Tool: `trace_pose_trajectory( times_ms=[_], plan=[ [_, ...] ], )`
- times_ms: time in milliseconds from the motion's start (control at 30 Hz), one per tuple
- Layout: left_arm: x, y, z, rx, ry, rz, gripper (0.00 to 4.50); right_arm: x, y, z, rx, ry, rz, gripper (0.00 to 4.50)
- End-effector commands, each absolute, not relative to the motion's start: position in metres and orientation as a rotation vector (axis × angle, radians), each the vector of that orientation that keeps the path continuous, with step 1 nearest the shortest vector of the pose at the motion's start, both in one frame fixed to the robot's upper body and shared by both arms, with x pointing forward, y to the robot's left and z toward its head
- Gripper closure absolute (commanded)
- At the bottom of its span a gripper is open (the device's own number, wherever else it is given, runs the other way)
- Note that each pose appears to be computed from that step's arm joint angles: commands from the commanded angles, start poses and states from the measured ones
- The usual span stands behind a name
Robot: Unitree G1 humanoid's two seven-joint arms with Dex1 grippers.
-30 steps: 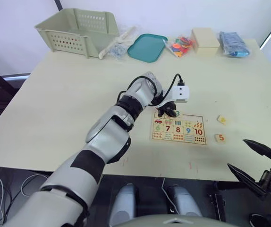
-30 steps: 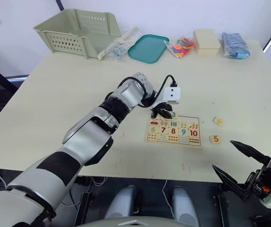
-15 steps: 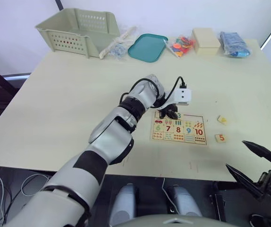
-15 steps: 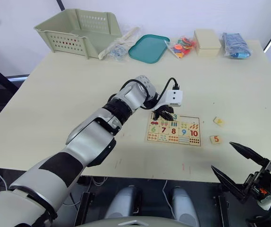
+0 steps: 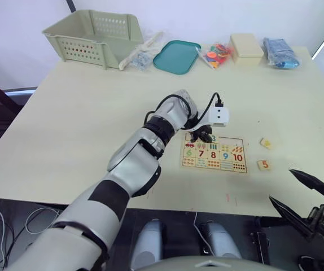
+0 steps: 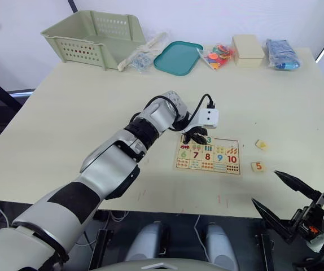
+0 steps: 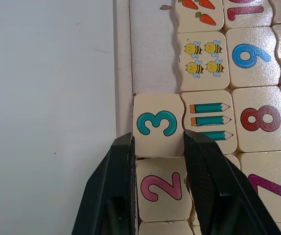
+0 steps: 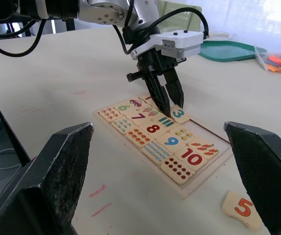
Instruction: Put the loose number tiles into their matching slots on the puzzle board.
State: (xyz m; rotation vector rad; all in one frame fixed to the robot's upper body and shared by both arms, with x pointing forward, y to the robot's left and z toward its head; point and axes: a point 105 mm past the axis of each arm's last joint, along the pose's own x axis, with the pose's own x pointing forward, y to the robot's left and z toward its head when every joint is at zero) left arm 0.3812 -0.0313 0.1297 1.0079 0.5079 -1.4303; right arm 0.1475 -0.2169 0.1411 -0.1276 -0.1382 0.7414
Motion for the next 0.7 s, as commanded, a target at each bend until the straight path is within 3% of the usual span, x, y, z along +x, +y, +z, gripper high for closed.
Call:
trace_pose_trajectory(
  times_ms=[33,700],
  plan=[
    [0.3824,-0.0386,0.1452,1.022,0.46,-1.433,3.55,0.1442,-0.2125,0.1496,-0.156,-0.177,0.745,0.0],
    [0.3801,-0.0405,0.1445,1.01,0.484,-1.443,3.55,0.1429,-0.2091,0.1466,-0.146,-0.178,0.736,0.0]
  ],
)
